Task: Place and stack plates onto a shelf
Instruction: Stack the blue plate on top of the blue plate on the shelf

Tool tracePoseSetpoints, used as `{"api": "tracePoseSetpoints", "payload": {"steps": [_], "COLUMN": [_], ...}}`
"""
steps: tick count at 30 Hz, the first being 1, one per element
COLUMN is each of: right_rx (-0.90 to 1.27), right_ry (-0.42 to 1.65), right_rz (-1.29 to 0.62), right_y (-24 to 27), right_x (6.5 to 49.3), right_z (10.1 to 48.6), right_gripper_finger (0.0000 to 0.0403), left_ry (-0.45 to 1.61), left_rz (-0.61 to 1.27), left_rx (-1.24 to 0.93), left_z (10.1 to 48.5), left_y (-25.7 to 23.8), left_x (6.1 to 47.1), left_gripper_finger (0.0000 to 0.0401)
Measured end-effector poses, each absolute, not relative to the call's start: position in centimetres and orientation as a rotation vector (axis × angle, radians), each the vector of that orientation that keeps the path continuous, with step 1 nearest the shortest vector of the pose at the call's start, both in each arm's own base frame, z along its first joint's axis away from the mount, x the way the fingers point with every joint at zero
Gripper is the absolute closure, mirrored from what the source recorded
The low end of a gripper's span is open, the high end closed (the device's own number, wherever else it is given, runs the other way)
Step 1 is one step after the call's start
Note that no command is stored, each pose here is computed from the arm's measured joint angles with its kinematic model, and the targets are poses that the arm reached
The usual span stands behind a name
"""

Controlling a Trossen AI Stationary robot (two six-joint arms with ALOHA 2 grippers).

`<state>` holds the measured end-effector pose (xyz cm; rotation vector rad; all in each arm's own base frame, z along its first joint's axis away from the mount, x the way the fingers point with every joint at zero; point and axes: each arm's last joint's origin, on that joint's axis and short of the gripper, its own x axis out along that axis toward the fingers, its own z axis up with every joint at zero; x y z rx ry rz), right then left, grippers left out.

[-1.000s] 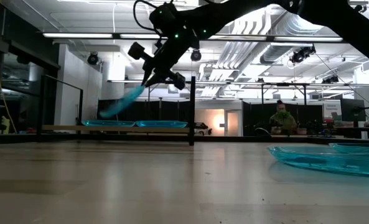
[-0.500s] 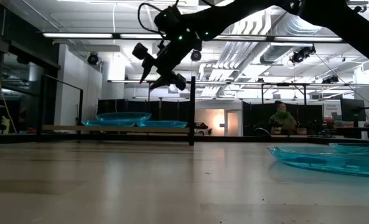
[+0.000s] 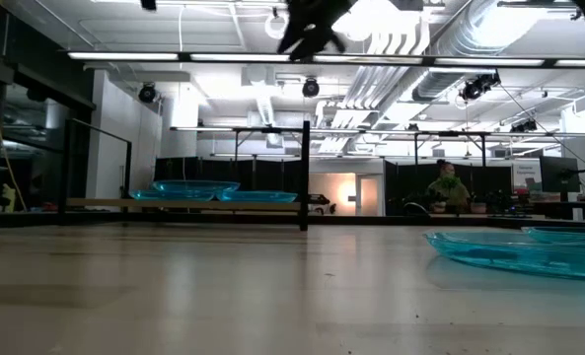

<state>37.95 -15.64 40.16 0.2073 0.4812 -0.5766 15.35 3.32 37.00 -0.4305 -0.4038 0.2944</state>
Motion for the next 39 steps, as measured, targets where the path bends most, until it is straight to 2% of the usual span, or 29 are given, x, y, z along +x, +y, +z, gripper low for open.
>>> {"api": "tracePoseSetpoints", "payload": {"steps": [4,9,13,17,20,30,39], "right_rx": [0.157,0.136,0.135,0.162,0.182,0.198,0.187], "right_ry": [0.565,0.551,0.518,0.497,0.496,0.548,0.551], "right_rz": [-0.666,-0.731,-0.755,-0.783,-0.803,-0.799,-0.831], "right_y": [-14.5,-13.2,-12.1,-11.2,-10.5,-9.8,-9.6], "right_x": [34.0,30.6,28.3,26.4,25.6,26.1,26.0], "right_z": [42.5,45.0,46.7,47.7,48.0,47.3,47.3], "right_gripper_finger": [0.0253,0.0253,0.0253,0.0253,0.0253,0.0253,0.0253], "left_ry": [-0.195,0.160,0.496,0.706,0.771,0.973,1.152], "left_rz": [0.406,0.548,0.615,0.614,0.594,0.522,0.461], "left_rx": [-0.509,-0.595,-0.600,-0.550,-0.513,-0.326,-0.242], "left_z": [34.6,32.5,30.3,28.6,27.5,23.2,20.4], "left_y": [4.1,6.0,8.1,10.3,11.8,16.5,17.5], "left_x": [17.6,21.0,23.4,25.8,27.6,31.9,32.4], "left_gripper_finger": [0.0240,0.0256,0.0294,0.0356,0.0394,0.0400,0.0401]}}
